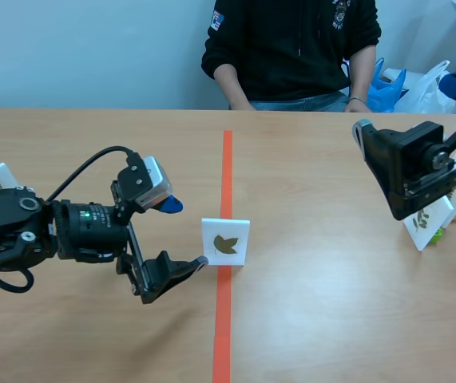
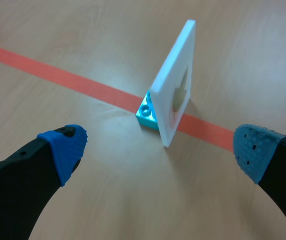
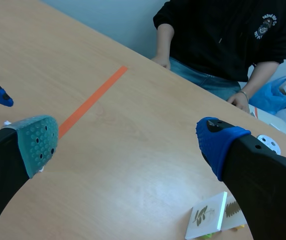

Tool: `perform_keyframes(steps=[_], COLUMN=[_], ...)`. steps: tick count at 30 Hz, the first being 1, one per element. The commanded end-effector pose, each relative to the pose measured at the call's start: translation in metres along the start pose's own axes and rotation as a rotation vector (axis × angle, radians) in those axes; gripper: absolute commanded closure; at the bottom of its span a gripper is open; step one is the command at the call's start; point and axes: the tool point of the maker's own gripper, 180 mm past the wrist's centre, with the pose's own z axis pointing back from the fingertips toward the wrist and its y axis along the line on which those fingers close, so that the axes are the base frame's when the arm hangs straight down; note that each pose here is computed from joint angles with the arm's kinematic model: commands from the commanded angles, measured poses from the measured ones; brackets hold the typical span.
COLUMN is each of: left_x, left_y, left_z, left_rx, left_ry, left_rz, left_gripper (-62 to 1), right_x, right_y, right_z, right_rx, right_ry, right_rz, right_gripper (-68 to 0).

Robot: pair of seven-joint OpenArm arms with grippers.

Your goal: Sort the leaf by its shape. The table is split by an orange tape line. A compound leaf with several leaflets goes to the left side, a simple leaf with one blade goes to the right side. Return to the home posture when a red brick is placed on the table.

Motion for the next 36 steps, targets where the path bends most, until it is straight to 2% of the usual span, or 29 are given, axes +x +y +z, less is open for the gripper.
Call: perform_keyframes(steps=[1, 16, 28, 30, 33, 36], left_x=[0.015, 0.015, 0.021, 0.021, 0.021, 0.022], left_y=[0.003, 0.000, -0.007, -0.007, -0.007, -0.007], left_z=[-0.006, -0.035, -0.043, -0.043, -0.043, -0.043], left_rx=[0.008, 0.006, -0.008, -0.008, -0.007, -0.004], left_ry=[-0.050, -0.063, -0.077, -0.077, -0.081, -0.083], left_rz=[-0.002, 0.026, 0.031, 0.031, 0.030, 0.030], left_gripper=[-62.3, -62.3, -62.1, -54.4, -35.6, -27.4], right_x=[0.004, 0.005, 0.005, 0.005, 0.005, 0.005], right_y=[-0.002, -0.002, -0.002, -0.002, -0.002, -0.002], right_z=[0.000, 0.000, 0.000, 0.000, 0.000, 0.000], right_rx=[-0.001, -0.001, -0.002, -0.002, -0.002, -0.002], right_ry=[-0.018, -0.021, -0.025, -0.025, -0.025, -0.025], right_rz=[0.010, 0.010, 0.007, 0.007, 0.007, 0.007], right_gripper=[-56.4, -56.4, -56.4, -56.4, -56.4, -56.4])
